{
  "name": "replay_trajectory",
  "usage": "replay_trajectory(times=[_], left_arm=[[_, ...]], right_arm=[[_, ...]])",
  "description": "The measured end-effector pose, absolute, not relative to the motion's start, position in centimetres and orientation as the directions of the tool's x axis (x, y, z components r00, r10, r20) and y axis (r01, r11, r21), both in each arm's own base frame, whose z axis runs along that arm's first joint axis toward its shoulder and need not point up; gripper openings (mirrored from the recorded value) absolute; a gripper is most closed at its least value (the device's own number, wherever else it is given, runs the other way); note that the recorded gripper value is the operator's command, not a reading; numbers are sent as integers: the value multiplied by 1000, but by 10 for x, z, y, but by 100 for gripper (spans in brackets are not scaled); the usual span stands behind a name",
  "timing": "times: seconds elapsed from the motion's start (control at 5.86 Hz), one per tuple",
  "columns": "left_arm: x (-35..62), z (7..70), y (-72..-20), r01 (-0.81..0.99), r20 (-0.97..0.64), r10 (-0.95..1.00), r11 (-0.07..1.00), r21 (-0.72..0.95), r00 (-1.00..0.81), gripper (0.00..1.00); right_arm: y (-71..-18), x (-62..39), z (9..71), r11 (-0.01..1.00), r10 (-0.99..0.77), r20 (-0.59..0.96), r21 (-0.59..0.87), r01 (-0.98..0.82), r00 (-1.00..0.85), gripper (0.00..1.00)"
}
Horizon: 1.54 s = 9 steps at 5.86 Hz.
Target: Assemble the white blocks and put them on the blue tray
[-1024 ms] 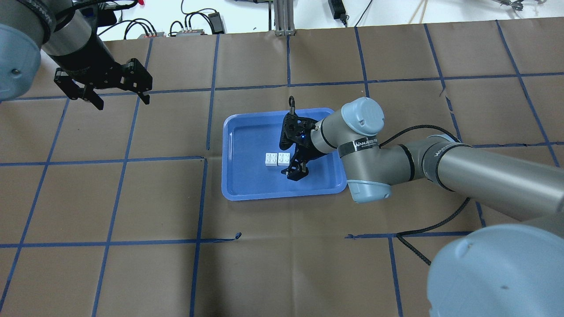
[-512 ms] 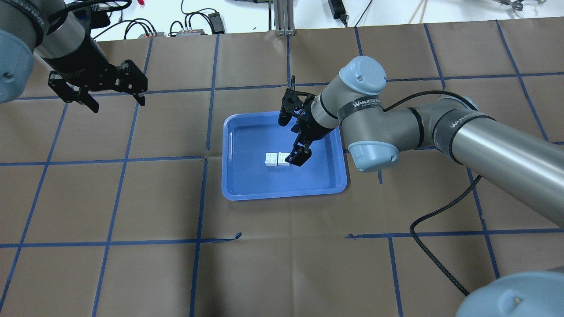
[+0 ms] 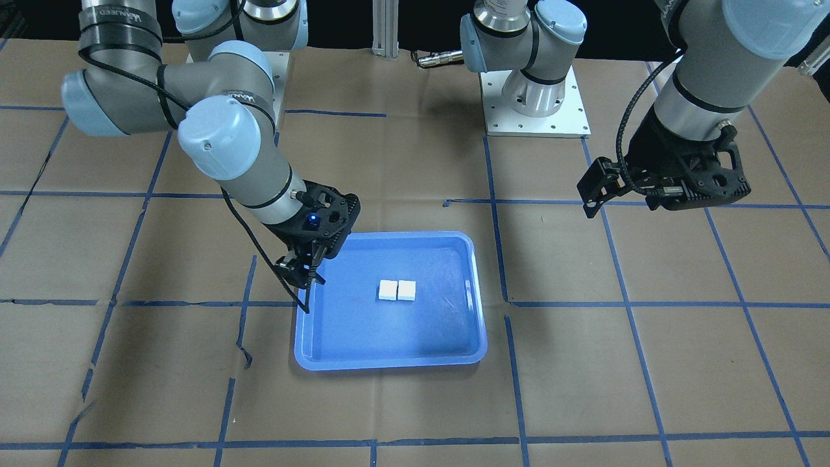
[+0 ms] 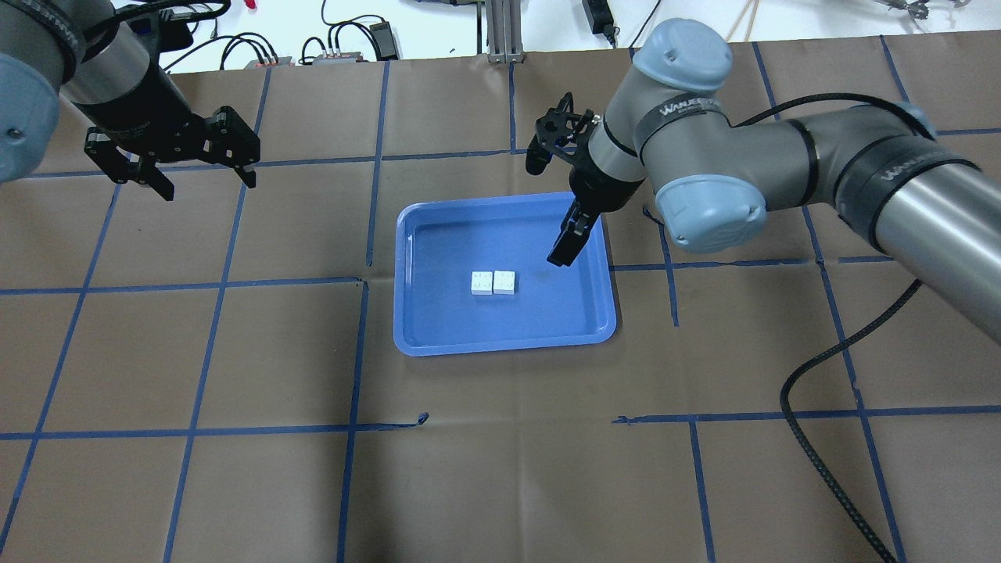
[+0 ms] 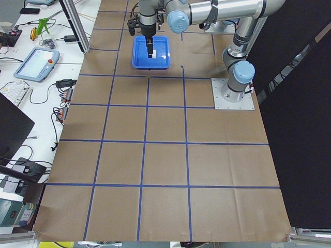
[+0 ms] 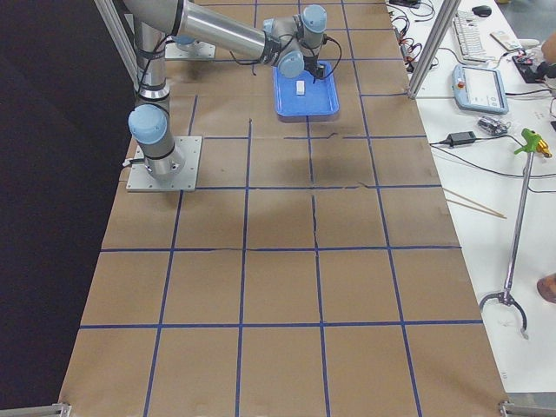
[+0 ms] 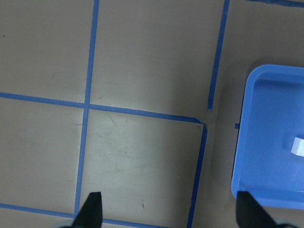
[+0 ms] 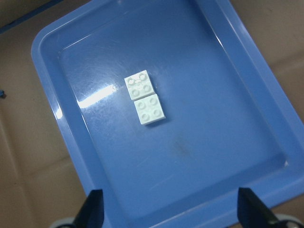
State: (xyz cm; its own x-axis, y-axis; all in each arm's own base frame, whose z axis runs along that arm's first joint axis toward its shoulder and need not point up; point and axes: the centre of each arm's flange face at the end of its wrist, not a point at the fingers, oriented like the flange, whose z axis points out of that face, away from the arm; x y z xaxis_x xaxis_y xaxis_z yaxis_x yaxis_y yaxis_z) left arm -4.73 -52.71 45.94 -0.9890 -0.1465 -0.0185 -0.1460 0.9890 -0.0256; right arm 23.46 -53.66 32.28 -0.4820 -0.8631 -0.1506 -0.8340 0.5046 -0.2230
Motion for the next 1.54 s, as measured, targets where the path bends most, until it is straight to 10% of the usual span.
replay_trajectory(times=[0.68, 1.54], left_arm=[[-36, 465, -533, -166, -21, -167, 985, -36, -986, 99], [-40, 468, -533, -154, -23, -155, 987, -42, -988, 99]], right_arm=[[-538, 160, 434, 942, -335, -87, -17, -335, -938, 100], [-523, 130, 502, 996, 64, -26, 70, 62, -998, 100]])
